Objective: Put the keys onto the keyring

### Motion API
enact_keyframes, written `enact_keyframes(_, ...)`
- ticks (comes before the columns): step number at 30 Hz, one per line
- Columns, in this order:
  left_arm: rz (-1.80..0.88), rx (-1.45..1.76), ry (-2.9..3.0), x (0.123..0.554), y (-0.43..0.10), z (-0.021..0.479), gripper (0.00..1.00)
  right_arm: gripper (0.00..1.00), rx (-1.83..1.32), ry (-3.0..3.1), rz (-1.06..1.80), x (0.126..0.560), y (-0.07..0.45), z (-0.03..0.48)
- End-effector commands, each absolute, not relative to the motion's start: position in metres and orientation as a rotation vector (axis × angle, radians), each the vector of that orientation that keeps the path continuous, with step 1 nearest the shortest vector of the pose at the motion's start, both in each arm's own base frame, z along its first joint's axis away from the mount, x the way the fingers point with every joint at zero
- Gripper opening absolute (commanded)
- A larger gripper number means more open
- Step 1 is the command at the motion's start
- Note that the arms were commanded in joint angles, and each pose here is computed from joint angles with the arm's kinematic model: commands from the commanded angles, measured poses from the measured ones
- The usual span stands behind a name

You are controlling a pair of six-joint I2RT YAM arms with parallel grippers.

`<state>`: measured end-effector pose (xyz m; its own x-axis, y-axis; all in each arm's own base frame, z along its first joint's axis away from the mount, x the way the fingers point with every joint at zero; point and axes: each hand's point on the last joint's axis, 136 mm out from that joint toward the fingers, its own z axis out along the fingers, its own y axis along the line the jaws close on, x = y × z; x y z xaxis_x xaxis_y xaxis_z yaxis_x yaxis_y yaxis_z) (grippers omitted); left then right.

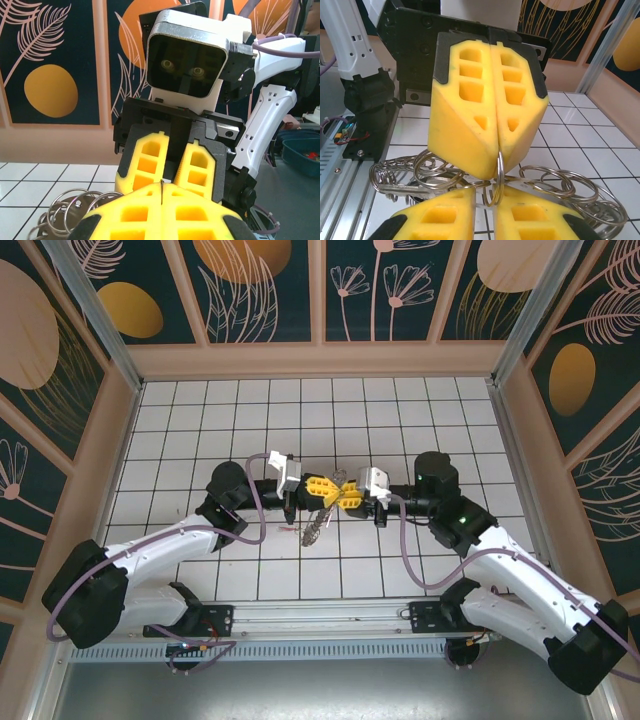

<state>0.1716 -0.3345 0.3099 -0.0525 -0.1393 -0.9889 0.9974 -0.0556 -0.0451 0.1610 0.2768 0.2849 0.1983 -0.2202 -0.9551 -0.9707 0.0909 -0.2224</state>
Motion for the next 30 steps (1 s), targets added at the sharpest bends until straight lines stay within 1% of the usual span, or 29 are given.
enact_keyframes(1,-1.363,1.122,1.045,0.165,-0.335,0.320,0.00,0.07,-1.370,1.177,0.833,0.158,0.280,0.303)
enact_keyframes(2,-1.367,1.122,1.050,0.165,-0.336,0.319,0.00,0.03,-1.368,1.177,0.830,0.158,0.280,0.303)
enact_keyframes(4,-1.368,1.119,1.048,0.165,-0.335,0.319,0.00,0.00,-1.361,1.177,0.819,0.158,0.279,0.304)
enact_keyframes(10,-1.362,1.114,1.041,0.164,-0.334,0.321,0.00,0.00,-1.332,1.149,0.829,0.154,0.275,0.313)
enact_keyframes(11,-1.363,1.112,1.043,0.164,-0.334,0.320,0.00,0.01,-1.328,1.147,0.837,0.153,0.275,0.313)
enact_keyframes(12,-1.363,1.108,1.043,0.164,-0.333,0.320,0.00,0.07,-1.325,1.149,0.838,0.153,0.275,0.313)
enact_keyframes(13,-1.362,1.105,1.042,0.164,-0.333,0.320,0.00,0.10,-1.320,1.154,0.832,0.154,0.274,0.312)
enact_keyframes(15,-1.358,1.099,1.038,0.163,-0.331,0.321,0.00,0.12,-1.315,1.173,0.810,0.156,0.271,0.309)
enact_keyframes(18,-1.348,1.093,1.025,0.162,-0.328,0.325,0.00,0.11,-1.315,1.196,0.789,0.156,0.264,0.304)
enact_keyframes(20,-1.344,1.095,1.023,0.161,-0.327,0.326,0.00,0.05,-1.316,1.187,0.797,0.153,0.260,0.306)
enact_keyframes(22,-1.345,1.097,1.026,0.160,-0.327,0.327,0.00,0.05,-1.301,1.165,0.811,0.147,0.257,0.312)
enact_keyframes(25,-1.345,1.100,1.027,0.159,-0.326,0.327,0.00,0.07,-1.286,1.152,0.821,0.145,0.256,0.315)
enact_keyframes(27,-1.346,1.099,1.031,0.158,-0.326,0.326,0.00,0.11,-1.289,1.151,0.835,0.145,0.257,0.314)
enact_keyframes(30,-1.346,1.100,1.029,0.158,-0.326,0.326,0.00,0.14,-1.298,1.140,0.847,0.146,0.261,0.314)
